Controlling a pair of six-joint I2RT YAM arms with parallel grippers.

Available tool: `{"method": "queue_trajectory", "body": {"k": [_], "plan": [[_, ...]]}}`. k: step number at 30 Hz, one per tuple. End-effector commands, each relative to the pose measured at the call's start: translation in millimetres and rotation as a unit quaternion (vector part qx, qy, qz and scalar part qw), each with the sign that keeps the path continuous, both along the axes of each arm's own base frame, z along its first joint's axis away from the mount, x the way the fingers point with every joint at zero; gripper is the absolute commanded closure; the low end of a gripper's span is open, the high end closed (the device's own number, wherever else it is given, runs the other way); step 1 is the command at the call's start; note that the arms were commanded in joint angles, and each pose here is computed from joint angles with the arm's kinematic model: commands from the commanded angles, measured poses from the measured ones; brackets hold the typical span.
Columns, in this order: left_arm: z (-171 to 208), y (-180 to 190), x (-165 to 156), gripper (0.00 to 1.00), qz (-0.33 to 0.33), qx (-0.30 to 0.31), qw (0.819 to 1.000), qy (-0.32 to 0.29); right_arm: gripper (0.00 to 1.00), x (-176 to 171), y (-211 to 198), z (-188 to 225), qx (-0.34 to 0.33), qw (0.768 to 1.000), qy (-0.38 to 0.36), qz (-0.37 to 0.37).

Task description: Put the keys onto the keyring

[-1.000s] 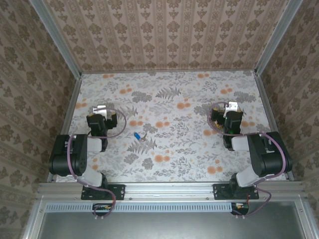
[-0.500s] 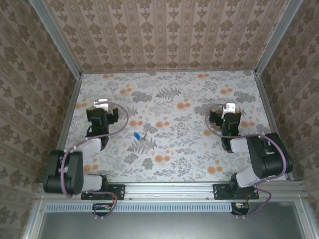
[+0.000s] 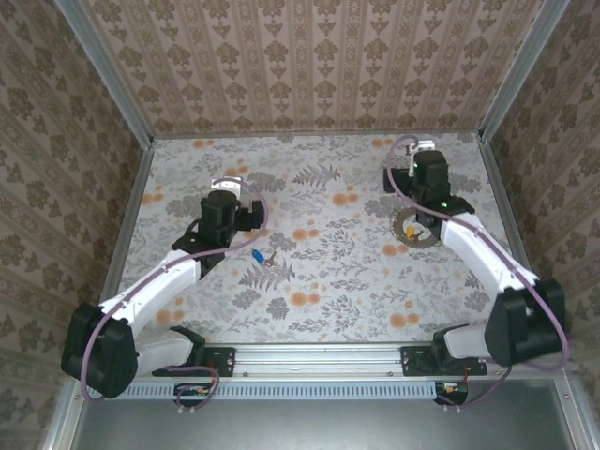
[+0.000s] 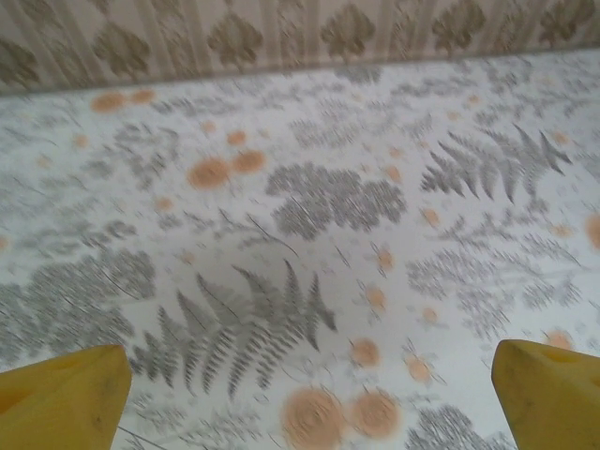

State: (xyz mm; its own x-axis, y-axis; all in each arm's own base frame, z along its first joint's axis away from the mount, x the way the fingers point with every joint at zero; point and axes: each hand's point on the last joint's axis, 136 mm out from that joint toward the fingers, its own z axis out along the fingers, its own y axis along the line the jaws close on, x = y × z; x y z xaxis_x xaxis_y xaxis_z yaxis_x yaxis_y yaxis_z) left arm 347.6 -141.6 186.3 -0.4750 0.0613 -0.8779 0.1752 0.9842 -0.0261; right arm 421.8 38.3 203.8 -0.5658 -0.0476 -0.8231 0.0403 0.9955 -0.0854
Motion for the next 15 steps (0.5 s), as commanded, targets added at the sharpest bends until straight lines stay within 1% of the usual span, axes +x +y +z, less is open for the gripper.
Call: {"method": "queue_trajectory", "body": {"k": [1,2,5,10,12,15], "plan": [[-9,-18,-14,0.00,-0.032,-0.057,0.996,0.056,0.00,-48,9,-89,0.044,0.976,0.213,0.034],[-10,-22,-16,0.00,-0.039,-0.060,0.995,0.068,0.00,-47,10,-99,0.071,0.970,0.229,0.037],[-12,-30,-22,0.00,-0.061,-0.067,0.992,0.094,0.00,-45,5,-125,0.120,0.954,0.272,0.032],[-20,-28,-24,0.00,-0.059,-0.071,0.990,0.105,0.00,-40,8,-150,0.127,0.941,0.310,0.043],[-24,-28,-25,0.00,-0.058,-0.083,0.989,0.108,0.00,-36,11,-155,0.135,0.938,0.316,0.049],[-27,-26,-26,0.00,-0.054,-0.095,0.988,0.110,0.00,-40,15,-162,0.141,0.930,0.336,0.052]]}}
